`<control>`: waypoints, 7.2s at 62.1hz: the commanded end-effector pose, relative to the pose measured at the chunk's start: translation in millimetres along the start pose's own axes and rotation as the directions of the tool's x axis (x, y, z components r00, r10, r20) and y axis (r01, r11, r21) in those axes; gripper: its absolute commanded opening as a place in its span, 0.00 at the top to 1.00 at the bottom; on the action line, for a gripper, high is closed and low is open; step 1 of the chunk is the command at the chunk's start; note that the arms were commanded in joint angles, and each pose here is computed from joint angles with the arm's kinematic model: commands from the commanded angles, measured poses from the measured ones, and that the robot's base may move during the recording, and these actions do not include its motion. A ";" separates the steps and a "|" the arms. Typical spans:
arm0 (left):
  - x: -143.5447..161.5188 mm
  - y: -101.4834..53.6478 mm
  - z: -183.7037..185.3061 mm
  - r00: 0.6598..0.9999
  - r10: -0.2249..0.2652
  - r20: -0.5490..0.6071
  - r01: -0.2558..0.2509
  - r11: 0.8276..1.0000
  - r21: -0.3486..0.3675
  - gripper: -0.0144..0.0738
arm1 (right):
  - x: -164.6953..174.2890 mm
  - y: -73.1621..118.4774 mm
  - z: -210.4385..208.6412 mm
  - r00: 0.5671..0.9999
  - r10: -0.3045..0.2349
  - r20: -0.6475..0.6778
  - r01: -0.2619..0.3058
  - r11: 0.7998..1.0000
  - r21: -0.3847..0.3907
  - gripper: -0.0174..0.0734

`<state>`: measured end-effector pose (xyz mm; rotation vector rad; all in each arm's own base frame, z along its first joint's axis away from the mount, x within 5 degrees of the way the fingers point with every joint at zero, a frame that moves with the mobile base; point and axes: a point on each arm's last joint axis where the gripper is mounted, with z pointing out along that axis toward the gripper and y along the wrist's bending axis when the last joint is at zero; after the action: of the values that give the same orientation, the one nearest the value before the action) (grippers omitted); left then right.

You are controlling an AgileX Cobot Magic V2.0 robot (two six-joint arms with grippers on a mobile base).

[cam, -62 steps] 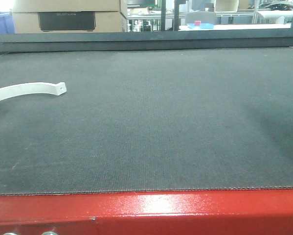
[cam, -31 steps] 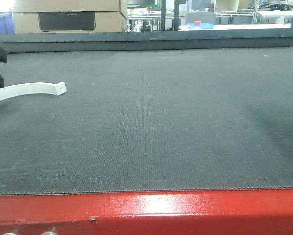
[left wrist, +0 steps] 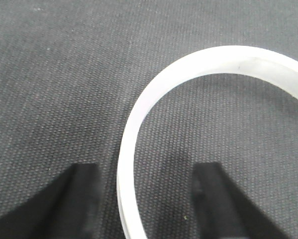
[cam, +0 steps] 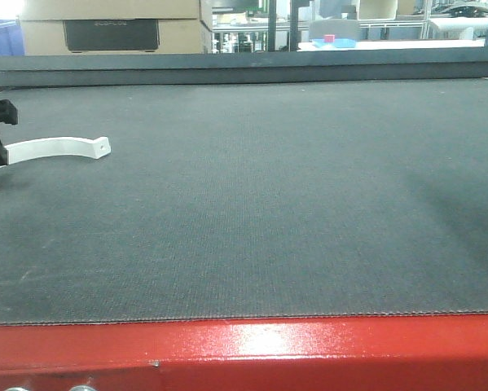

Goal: Grab PVC pipe and place in blue bin
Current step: 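Lower the left gripper onto the other white pipe clamp's band, then close the left gripper on the clamp and lift it up, then hold both clamps raised in the left and right grippers, then drive the base away from the table toward the shelves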

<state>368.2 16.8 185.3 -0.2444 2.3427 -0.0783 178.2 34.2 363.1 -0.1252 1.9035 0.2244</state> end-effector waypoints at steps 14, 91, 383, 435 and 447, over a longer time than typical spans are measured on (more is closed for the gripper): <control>-3.7 -2.1 0.4 1.000 -0.012 0.027 0.012 1.000 0.005 0.74 | -7.2 -0.3 -2.9 0.998 -0.005 0.060 0.004 1.000 0.006 0.99; 1.2 -1.5 5.4 1.000 -0.012 -0.005 0.012 1.000 0.002 0.96 | -9.0 -0.4 -3.1 0.997 -0.003 0.080 0.003 1.000 0.007 0.99; 55.0 1.3 -305.1 0.808 0.071 0.585 -0.128 0.990 0.057 0.96 | 6.3 5.5 -92.7 0.957 -0.046 0.287 0.048 0.999 0.000 0.99; 55.0 1.3 -305.1 0.808 0.071 0.585 -0.128 0.990 0.057 0.96 | 6.3 5.5 -92.7 0.957 -0.046 0.287 0.048 0.999 0.000 0.99; 55.0 1.3 -305.1 0.808 0.071 0.585 -0.128 0.990 0.057 0.96 | 6.3 5.5 -92.7 0.957 -0.046 0.287 0.048 0.999 0.000 0.99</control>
<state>115.2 2.5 358.5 -0.0785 1.7545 -0.0454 90.5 20.7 384.6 -0.1357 1.6439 0.2195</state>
